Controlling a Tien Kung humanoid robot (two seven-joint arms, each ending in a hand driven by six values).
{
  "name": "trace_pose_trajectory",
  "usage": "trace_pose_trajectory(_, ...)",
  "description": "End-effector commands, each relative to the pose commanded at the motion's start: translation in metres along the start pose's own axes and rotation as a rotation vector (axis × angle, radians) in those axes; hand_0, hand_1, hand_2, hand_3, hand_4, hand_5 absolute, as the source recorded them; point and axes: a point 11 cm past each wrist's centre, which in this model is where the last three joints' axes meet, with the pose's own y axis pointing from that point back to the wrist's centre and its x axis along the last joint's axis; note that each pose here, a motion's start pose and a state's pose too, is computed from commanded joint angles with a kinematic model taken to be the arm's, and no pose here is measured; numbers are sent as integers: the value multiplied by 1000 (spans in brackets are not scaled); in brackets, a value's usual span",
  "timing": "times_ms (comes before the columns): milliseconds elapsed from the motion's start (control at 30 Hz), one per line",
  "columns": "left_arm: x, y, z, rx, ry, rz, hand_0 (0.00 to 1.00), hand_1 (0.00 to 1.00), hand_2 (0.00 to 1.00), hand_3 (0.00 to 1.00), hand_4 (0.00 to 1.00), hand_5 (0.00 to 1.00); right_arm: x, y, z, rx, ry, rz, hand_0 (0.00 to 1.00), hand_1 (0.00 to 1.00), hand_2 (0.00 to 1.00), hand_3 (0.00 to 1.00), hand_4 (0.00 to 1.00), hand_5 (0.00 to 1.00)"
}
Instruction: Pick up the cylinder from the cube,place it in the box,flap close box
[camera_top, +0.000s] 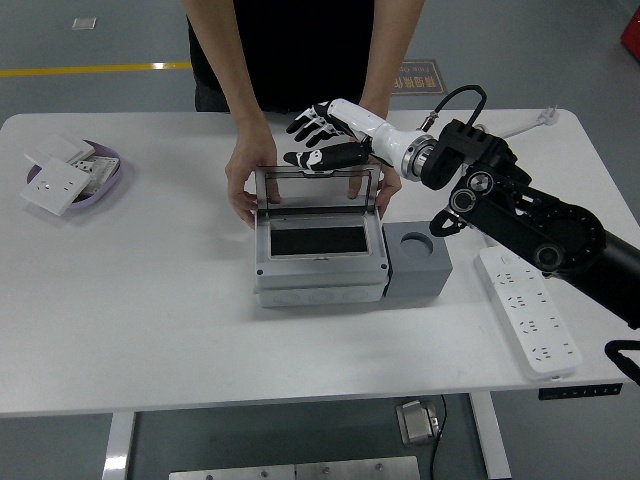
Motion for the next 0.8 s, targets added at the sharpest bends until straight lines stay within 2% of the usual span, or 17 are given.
trace_pose_trajectory(233,-1,0,1,-2,0,-1,574,622,575,597,711,193,-4,11,18,-48,58,-18,786,671,681,682,783,365)
trace_pose_trajectory(500,2,0,-1,1,4,4,575,621,575,597,710,193,-15,36,13,-30,174,-52,775,659,679,682,786,364)
trace_pose_trajectory(633,2,0,0,-3,6,5,574,622,575,597,711,193,-30,47,7,-8,205,-88,761,658,679,687,780,368)
trace_pose_trajectory(800,4,0,0,-2,9,8,574,622,576,597,712,193,-61,62,6,13,199,-148,744,658,682,684,764,375)
